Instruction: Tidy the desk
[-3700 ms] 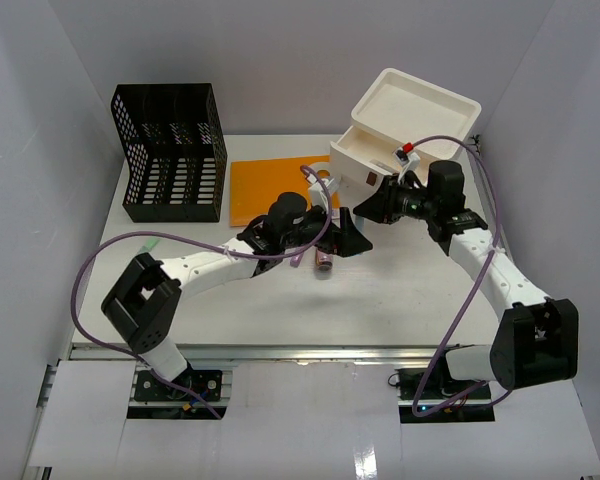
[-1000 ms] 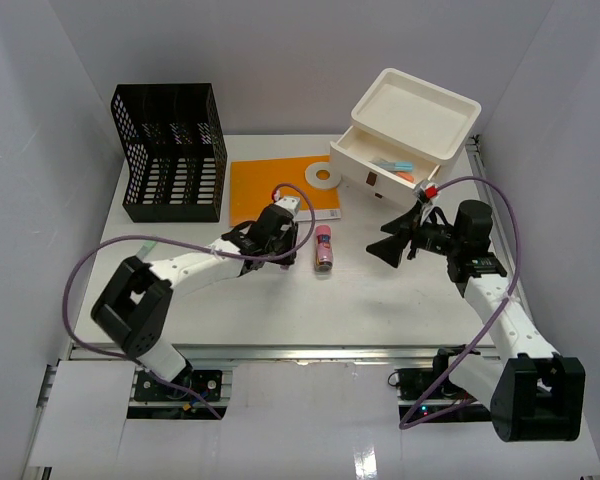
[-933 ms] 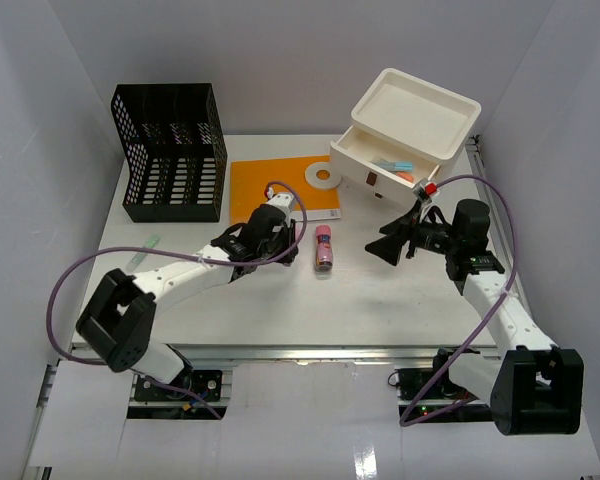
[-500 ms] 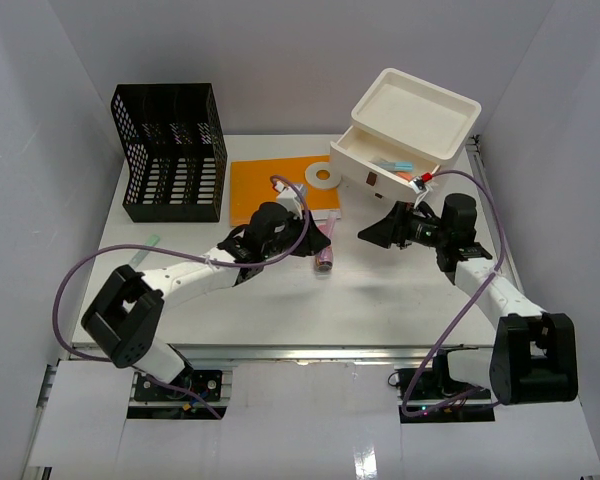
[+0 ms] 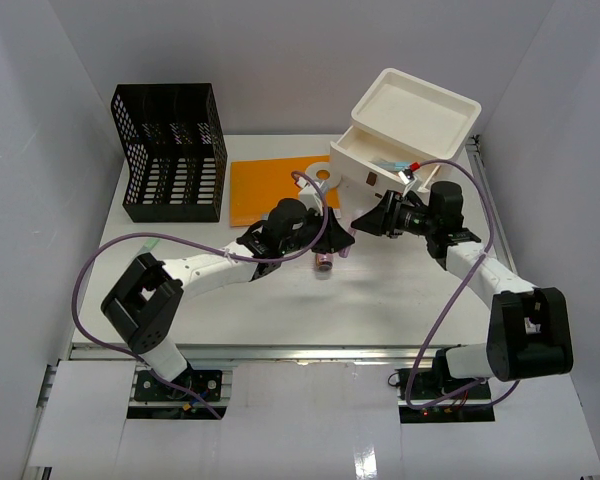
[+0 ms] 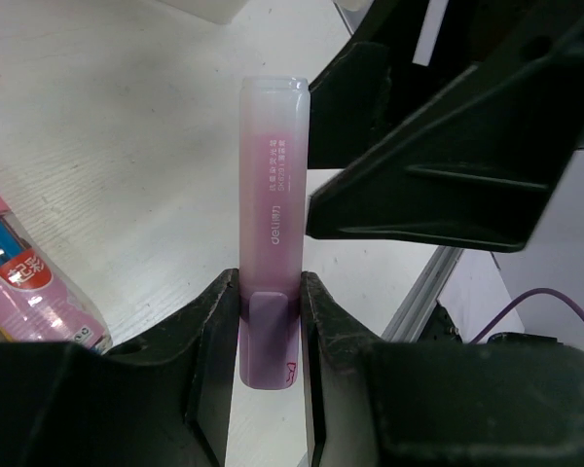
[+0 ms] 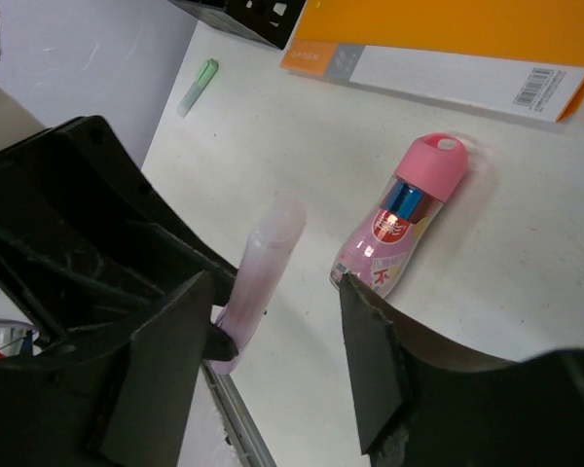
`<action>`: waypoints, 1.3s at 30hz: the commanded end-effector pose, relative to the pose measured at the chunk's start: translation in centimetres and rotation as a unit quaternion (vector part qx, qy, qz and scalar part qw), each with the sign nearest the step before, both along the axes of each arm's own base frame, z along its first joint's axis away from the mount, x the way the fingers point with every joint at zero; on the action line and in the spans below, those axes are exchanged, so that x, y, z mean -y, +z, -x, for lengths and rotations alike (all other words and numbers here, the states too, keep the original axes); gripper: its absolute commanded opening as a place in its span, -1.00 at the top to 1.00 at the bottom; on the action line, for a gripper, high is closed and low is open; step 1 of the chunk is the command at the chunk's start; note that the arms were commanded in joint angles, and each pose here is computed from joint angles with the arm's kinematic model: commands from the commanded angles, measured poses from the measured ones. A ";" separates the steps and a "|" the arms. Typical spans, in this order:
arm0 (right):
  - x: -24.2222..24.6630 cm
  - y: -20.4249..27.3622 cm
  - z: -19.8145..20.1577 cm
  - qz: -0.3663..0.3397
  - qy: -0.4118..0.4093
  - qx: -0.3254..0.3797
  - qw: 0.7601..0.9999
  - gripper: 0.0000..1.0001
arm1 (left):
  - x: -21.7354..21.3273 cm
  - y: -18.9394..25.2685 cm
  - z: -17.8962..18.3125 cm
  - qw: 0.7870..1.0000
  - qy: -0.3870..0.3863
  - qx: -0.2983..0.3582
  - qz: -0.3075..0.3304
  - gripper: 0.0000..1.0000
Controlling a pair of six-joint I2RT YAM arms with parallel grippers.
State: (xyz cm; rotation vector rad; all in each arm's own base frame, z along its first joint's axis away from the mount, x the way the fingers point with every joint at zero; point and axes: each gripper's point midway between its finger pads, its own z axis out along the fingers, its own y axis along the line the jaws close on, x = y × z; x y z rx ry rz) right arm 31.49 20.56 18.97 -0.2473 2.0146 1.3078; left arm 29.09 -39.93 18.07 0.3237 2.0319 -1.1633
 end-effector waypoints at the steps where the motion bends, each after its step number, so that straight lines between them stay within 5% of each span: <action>1: -0.4 0.9 -1.3 0.008 0.000 0.019 1.000 -0.13 | 1.3 3.3 0.4 0.999 -0.017 0.023 0.039 0.78; 15: -1.2 1.8 -1.1 0.011 0.020 0.045 0.999 0.50 | 1.8 3.8 0.9 0.998 -0.022 0.017 0.059 0.70; 19: -0.9 2.2 -1.1 0.029 0.022 0.074 0.997 0.65 | 1.5 4.1 1.1 0.998 -0.015 0.013 0.063 0.24; 24: -0.1 4.2 -1.9 0.080 0.025 0.141 0.986 0.71 | -0.3 5.8 1.6 0.997 0.005 0.035 0.073 -0.63; 31: 2.6 10.6 -4.3 0.184 -0.028 0.276 0.943 0.77 | -5.2 6.5 2.5 0.994 0.069 0.067 0.051 -0.95; 39: 7.3 19.3 -8.6 0.279 -0.168 0.386 0.863 0.80 | -14.3 5.0 3.5 0.979 0.189 0.071 -0.003 -0.96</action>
